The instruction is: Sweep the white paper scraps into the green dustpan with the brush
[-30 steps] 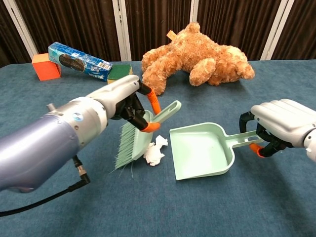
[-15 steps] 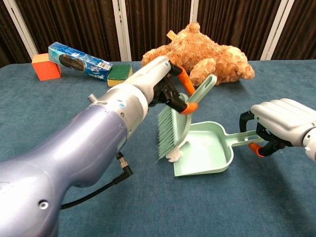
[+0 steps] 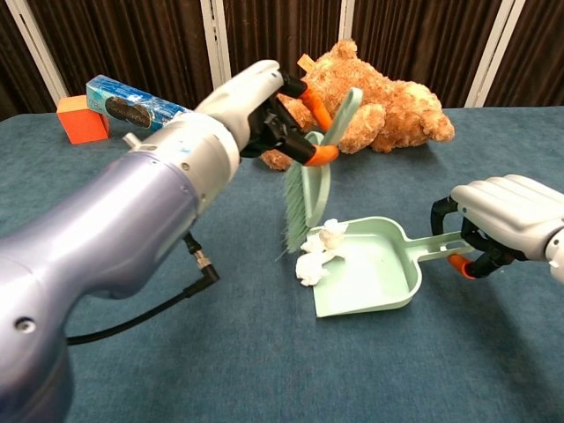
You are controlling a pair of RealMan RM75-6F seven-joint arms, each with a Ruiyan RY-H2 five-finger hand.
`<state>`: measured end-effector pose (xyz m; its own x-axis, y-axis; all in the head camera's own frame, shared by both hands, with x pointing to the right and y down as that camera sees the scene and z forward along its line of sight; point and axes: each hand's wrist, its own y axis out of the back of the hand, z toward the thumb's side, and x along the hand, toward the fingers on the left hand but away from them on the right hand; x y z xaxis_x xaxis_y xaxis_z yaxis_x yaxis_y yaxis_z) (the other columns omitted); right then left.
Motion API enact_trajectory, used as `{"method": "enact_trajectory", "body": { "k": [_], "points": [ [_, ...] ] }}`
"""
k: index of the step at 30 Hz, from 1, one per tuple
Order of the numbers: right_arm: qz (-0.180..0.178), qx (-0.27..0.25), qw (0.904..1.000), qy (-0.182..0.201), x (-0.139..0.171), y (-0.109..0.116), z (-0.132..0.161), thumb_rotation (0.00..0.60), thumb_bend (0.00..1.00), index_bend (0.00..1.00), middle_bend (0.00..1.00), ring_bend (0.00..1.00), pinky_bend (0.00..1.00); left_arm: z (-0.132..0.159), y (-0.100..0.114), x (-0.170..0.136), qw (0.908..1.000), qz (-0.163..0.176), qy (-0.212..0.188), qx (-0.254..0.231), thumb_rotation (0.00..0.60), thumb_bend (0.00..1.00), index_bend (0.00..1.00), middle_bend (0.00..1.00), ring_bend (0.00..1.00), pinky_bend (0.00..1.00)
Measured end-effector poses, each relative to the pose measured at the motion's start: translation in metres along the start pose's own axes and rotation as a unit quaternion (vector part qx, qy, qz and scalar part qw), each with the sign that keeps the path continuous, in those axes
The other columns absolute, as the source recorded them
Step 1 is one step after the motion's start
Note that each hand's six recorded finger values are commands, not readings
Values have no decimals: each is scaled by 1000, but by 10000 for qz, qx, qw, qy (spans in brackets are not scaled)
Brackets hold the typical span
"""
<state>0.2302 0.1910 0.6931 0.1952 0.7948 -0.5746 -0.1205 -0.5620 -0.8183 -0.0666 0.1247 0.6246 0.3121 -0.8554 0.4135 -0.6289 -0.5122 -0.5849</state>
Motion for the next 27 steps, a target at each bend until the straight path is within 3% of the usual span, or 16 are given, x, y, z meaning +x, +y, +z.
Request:
{"method": "enact_trajectory", "body": {
  "k": [11,27],
  "points": [
    [16,23,10000,54,3,-4,8,600,537,597,924,895,911,-28,14,-4,9987,-170,192,451,600,632,791,1000,1000,1000],
    [-123,8,9999,-54,-9,-1,11,600,539,597,924,895,911,-23,-23,-6,9975,-453,112,527,600,632,791,1000,1000,1000]
  ]
}}
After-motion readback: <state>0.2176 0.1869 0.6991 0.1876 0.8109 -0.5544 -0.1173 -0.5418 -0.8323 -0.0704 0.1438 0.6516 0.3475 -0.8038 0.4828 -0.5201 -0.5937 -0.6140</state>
